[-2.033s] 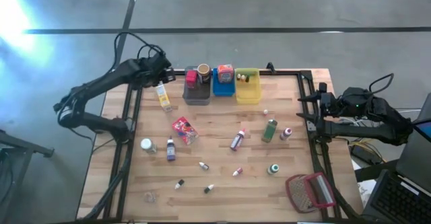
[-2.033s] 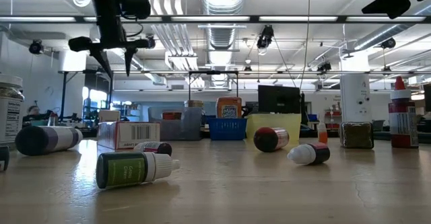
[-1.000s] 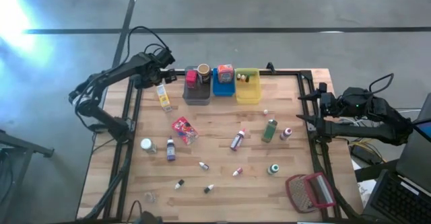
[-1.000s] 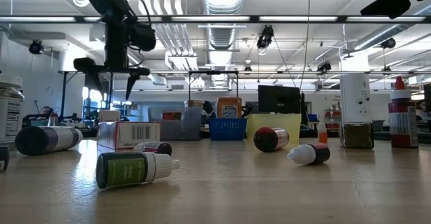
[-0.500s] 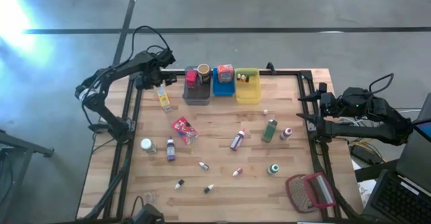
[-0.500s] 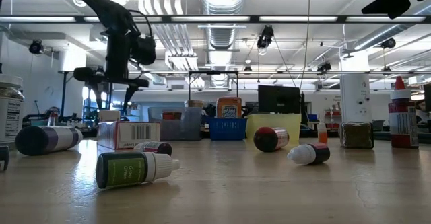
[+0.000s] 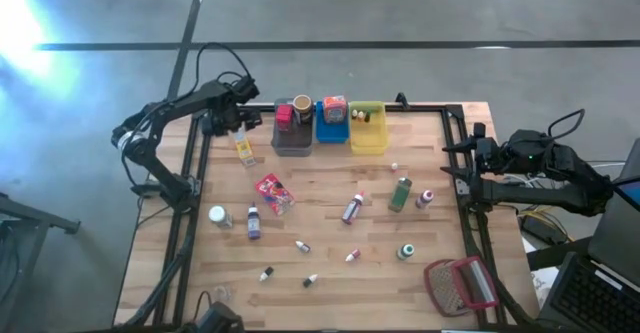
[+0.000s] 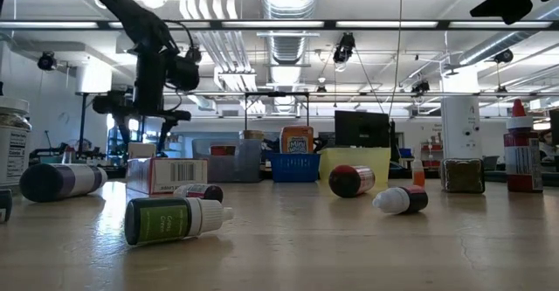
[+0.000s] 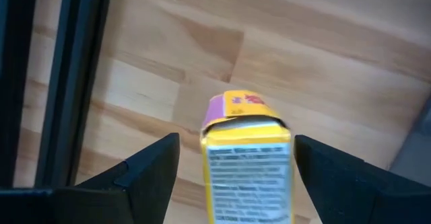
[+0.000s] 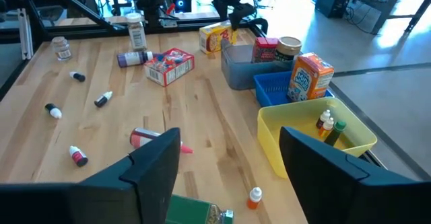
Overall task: Pick & Place Kitchen Items
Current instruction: Put the yellow cereal box into the blue bin
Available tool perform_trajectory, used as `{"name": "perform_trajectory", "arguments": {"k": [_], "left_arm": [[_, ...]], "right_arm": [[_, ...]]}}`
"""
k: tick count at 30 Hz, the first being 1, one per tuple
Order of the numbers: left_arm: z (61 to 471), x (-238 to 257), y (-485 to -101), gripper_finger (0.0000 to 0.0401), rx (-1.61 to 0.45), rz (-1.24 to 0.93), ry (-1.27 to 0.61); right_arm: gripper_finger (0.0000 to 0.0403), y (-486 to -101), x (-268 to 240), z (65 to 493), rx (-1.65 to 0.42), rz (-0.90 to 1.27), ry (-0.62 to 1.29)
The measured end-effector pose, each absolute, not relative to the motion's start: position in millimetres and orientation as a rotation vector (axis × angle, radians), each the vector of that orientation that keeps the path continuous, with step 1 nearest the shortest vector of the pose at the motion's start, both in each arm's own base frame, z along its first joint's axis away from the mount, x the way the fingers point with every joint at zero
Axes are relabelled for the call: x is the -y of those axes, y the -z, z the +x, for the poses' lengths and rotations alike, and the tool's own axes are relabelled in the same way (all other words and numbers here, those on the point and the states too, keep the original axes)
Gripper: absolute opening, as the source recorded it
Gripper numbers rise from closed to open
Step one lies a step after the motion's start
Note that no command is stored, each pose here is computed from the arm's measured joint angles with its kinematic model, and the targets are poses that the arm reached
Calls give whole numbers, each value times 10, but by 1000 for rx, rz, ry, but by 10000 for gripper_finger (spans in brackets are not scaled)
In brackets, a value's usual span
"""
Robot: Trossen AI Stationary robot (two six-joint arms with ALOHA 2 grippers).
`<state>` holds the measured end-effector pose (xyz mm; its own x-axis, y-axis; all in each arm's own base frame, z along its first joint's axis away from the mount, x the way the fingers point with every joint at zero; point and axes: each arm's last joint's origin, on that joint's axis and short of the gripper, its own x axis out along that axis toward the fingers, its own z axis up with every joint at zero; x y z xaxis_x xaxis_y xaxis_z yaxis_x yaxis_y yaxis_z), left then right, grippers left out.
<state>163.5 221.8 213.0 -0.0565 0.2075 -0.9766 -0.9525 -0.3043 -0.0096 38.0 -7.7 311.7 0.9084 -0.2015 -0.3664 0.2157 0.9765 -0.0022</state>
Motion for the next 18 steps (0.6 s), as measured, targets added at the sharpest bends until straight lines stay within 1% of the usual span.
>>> {"name": "perform_trajectory", "arguments": {"k": [8,14,18], "left_arm": [[1621,-2198,-2016,290,-898,-1300,-1497],[1624,-2198,-1982,256,-889,-1300,-1485],[1625,-2197,-1982,228,-897,-1289,-1475]], "right_arm": [[226,-3117,77,380,-374,39,215],[219,-3117,77,380,-374,39,215],[226,-3117,77,380,-374,39,215]]}}
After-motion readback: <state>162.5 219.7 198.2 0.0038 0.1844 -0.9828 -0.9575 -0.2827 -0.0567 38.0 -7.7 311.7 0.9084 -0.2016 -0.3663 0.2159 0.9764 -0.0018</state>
